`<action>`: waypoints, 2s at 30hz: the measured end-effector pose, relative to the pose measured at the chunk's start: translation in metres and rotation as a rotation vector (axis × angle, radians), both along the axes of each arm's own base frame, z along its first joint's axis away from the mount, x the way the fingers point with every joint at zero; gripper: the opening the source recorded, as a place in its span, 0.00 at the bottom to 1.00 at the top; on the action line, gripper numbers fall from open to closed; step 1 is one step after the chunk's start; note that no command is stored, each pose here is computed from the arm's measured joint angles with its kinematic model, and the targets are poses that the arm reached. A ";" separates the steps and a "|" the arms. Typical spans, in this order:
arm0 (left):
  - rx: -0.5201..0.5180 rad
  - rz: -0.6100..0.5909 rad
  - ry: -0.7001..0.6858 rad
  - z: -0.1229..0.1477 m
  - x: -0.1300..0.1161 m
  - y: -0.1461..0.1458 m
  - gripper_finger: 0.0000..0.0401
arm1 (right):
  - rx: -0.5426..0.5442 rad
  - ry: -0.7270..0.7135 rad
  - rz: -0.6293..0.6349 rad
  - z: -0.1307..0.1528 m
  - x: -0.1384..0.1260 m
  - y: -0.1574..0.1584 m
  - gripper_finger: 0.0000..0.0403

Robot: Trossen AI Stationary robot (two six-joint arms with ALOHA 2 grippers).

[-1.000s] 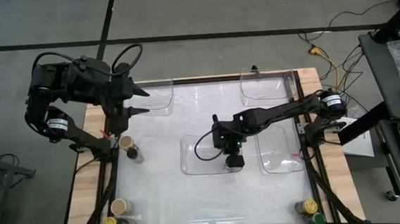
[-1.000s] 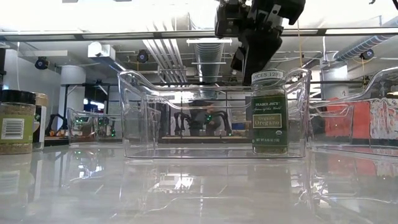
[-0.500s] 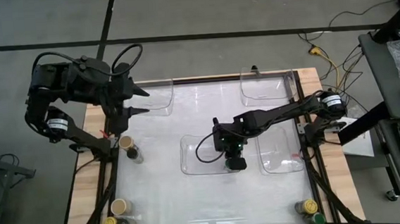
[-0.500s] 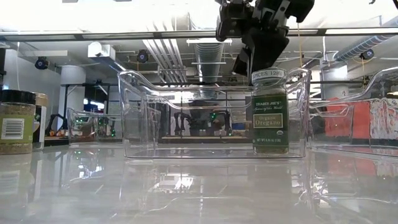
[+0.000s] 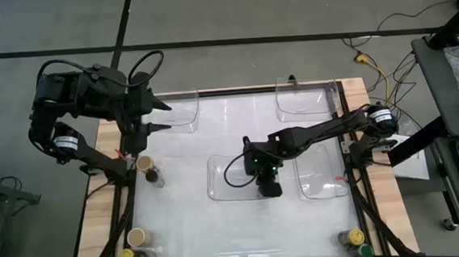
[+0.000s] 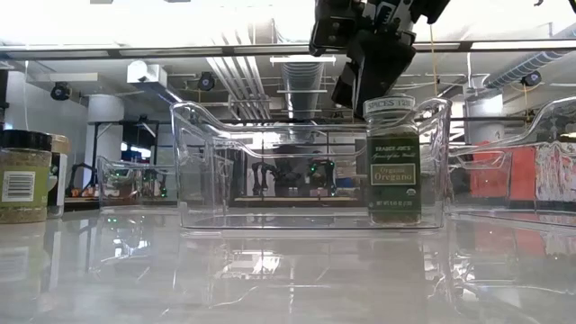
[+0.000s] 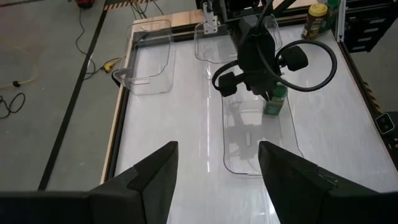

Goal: Sort spices by type
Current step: Put the top green seasoning bottle into the bottom left transparent bin, then put the green seasoning bottle into the bottom left transparent bin

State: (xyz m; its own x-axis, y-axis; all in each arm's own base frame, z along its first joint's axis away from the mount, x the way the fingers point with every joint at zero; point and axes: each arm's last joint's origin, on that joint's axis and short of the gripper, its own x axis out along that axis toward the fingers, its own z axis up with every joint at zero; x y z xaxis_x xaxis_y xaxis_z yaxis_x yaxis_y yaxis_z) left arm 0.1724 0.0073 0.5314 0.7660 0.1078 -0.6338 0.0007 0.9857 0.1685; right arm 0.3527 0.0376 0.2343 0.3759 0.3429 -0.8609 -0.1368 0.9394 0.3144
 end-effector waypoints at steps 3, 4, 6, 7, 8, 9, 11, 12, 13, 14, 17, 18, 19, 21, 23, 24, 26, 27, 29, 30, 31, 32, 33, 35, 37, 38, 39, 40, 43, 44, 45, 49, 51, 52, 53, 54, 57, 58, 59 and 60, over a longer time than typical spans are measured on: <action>0.000 0.000 0.000 0.000 0.000 0.000 0.52 | -0.001 -0.006 -0.001 0.000 0.001 0.000 0.03; 0.000 0.000 0.000 0.000 0.000 0.000 0.52 | -0.001 -0.007 -0.001 0.000 0.001 0.000 0.03; 0.000 0.000 0.000 0.000 0.000 0.000 0.52 | -0.002 -0.007 -0.001 0.000 0.001 0.000 0.03; 0.000 0.000 0.000 0.000 0.000 0.000 0.52 | -0.002 -0.007 -0.001 0.000 0.001 0.000 0.03; 0.000 0.000 0.000 0.000 0.000 0.000 0.52 | -0.002 -0.007 -0.001 0.000 0.001 0.000 0.03; 0.000 0.000 0.000 0.000 0.000 0.000 0.52 | -0.002 -0.008 -0.001 0.000 0.001 0.000 0.03; 0.000 0.000 0.000 0.000 0.000 0.000 0.52 | -0.001 -0.011 -0.003 0.000 0.001 0.000 0.03; 0.000 0.000 0.000 0.000 0.000 0.000 0.52 | 0.001 -0.013 -0.006 0.001 0.001 0.000 0.03; 0.000 0.000 0.000 0.000 0.000 0.000 0.52 | 0.002 -0.018 -0.008 0.003 0.002 0.000 0.03; 0.000 0.000 0.000 0.000 0.000 0.000 0.52 | 0.003 -0.030 -0.010 0.006 0.004 -0.001 0.03; 0.000 0.000 -0.003 0.001 -0.001 0.000 0.52 | -0.018 -0.075 -0.032 0.017 0.009 -0.003 0.03; -0.002 0.002 -0.007 0.001 -0.003 0.000 0.52 | -0.038 -0.090 -0.055 0.022 0.011 -0.003 0.03; -0.009 0.008 -0.011 0.001 -0.004 0.000 0.52 | -0.057 -0.108 -0.072 0.027 0.013 -0.004 0.03; -0.033 0.027 -0.022 0.003 -0.007 0.000 0.52 | -0.079 -0.146 -0.086 0.038 0.016 -0.005 0.03; -0.062 0.050 -0.031 0.003 -0.010 0.000 0.52 | -0.082 -0.176 -0.096 0.047 0.019 -0.005 0.03; -0.078 0.062 -0.035 0.004 -0.010 0.000 0.52 | -0.078 -0.187 -0.099 0.051 0.020 -0.004 0.03; -0.108 0.086 -0.040 0.004 -0.010 0.000 0.52 | -0.070 -0.213 -0.087 0.060 0.021 0.000 0.04; -0.123 0.098 -0.042 0.004 -0.011 0.000 0.52 | -0.063 -0.230 -0.076 0.066 0.021 0.004 0.05; -0.146 0.117 -0.043 0.003 -0.010 0.000 0.52 | -0.048 -0.270 -0.059 0.080 0.020 0.013 0.09; -0.149 0.120 -0.042 0.003 -0.009 0.000 0.52 | -0.044 -0.280 -0.057 0.087 0.018 0.017 0.11; -0.151 0.121 -0.039 0.003 -0.007 0.000 0.52 | -0.051 -0.281 -0.062 0.092 0.016 0.022 0.14; -0.152 0.122 -0.035 0.002 -0.006 0.000 0.52 | -0.065 -0.272 -0.066 0.096 0.012 0.026 0.17; -0.156 0.127 -0.030 0.001 -0.003 0.000 0.52 | -0.080 -0.249 -0.074 0.098 0.009 0.031 0.20; -0.169 0.138 -0.020 -0.001 0.002 0.000 0.52 | -0.113 -0.194 -0.089 0.100 0.000 0.041 0.27; -0.176 0.146 -0.007 -0.003 0.008 0.000 0.52 | -0.135 -0.136 -0.119 0.104 -0.012 0.052 0.33; -0.180 0.149 -0.003 -0.003 0.010 0.000 0.52 | -0.139 -0.109 -0.132 0.105 -0.019 0.058 0.35; -0.182 0.150 0.002 -0.004 0.012 0.000 0.52 | -0.139 -0.083 -0.139 0.107 -0.027 0.064 0.38; -0.183 0.148 0.006 -0.005 0.014 0.000 0.52 | -0.142 -0.057 -0.144 0.108 -0.033 0.070 0.40; -0.184 0.147 0.010 -0.006 0.015 0.000 0.52 | -0.157 0.030 -0.120 0.106 -0.052 0.090 0.47; -0.184 0.147 0.007 -0.005 0.015 0.000 0.52 | -0.158 0.050 -0.112 0.106 -0.056 0.097 0.49; -0.185 0.146 -0.001 -0.005 0.015 0.000 0.52 | -0.161 0.074 -0.109 0.105 -0.062 0.104 0.50; -0.187 0.139 -0.049 -0.001 0.018 0.000 0.52 | -0.150 0.144 -0.123 0.102 -0.079 0.128 0.57; -0.190 0.128 -0.074 0.001 0.021 -0.002 0.52 | -0.129 0.182 -0.163 0.101 -0.088 0.140 0.60; -0.189 0.119 -0.084 0.001 0.023 -0.003 0.52 | -0.111 0.202 -0.196 0.101 -0.092 0.145 0.61; -0.187 0.108 -0.093 0.002 0.025 -0.005 0.52 | -0.091 0.224 -0.234 0.101 -0.097 0.151 0.63; -0.180 0.094 -0.097 0.002 0.027 -0.006 0.52 | -0.066 0.258 -0.267 0.101 -0.101 0.156 0.65; -0.146 0.045 -0.105 0.002 0.032 -0.011 0.52 | -0.001 0.399 -0.391 0.099 -0.116 0.169 0.68; -0.132 0.029 -0.109 0.002 0.034 -0.012 0.52 | 0.008 0.455 -0.450 0.098 -0.121 0.172 0.69; -0.115 0.012 -0.113 0.002 0.036 -0.012 0.52 | 0.023 0.510 -0.511 0.097 -0.127 0.176 0.70; -0.098 -0.003 -0.111 0.002 0.038 -0.013 0.52 | 0.044 0.564 -0.564 0.097 -0.132 0.180 0.71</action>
